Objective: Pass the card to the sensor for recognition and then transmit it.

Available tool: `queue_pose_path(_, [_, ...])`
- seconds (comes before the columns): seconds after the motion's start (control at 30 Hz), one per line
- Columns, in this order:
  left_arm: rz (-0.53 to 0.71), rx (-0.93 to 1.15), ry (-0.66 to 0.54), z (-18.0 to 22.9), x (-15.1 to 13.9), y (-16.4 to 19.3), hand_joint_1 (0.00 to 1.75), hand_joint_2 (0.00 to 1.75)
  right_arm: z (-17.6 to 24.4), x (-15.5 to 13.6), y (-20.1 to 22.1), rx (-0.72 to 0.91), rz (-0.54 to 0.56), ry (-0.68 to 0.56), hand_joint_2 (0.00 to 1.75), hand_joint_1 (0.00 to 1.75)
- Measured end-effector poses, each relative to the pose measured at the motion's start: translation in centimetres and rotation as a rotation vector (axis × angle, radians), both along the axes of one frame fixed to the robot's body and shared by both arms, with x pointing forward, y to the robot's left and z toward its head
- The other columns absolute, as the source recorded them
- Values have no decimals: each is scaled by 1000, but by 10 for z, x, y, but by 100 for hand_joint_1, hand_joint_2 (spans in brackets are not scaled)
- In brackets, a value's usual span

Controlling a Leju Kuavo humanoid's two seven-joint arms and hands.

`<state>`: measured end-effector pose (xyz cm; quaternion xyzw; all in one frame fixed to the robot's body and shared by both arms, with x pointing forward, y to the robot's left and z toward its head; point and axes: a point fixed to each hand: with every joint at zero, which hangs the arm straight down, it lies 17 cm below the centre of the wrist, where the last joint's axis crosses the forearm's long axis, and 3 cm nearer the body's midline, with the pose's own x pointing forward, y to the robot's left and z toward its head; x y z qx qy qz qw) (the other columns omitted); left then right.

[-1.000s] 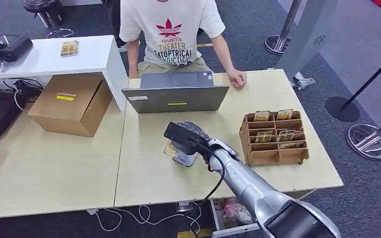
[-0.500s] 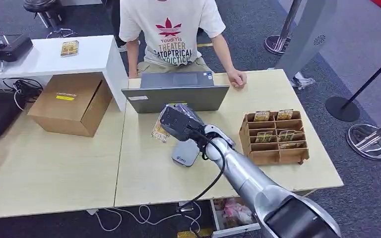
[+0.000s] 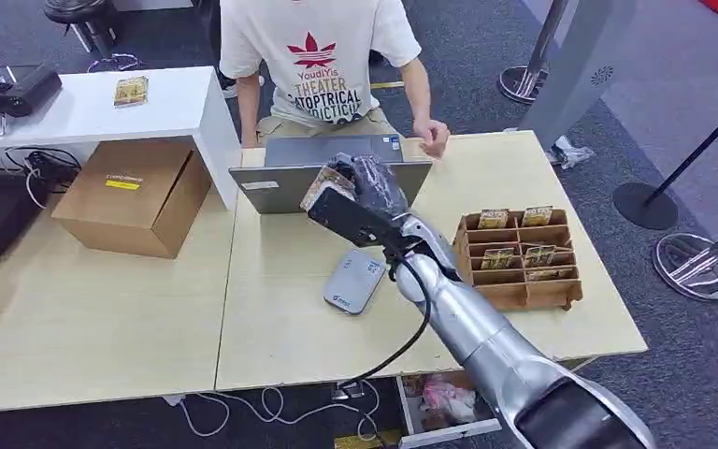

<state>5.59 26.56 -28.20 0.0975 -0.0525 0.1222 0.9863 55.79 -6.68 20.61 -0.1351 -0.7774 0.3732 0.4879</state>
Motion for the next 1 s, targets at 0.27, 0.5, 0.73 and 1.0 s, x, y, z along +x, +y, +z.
queue_pose_path(0.27, [-3, -6, -1, 0, 1, -5, 0, 0, 34, 8, -21, -99, -122, -205, 175, 175])
queue_pose_path(0.5, [8, -5, 7, 0, -1, -8, 0, 0, 66, 22, -37, -162, -213, -348, 175, 175])
queue_pose_path(0.73, [30, 2, 25, 1, -3, -10, 0, 0, 92, 25, -40, -245, -299, -503, 175, 175])
queue_pose_path(1.0, [46, -5, 36, 1, -5, -13, 0, 0, 92, 26, -28, -289, -300, -513, 175, 175])
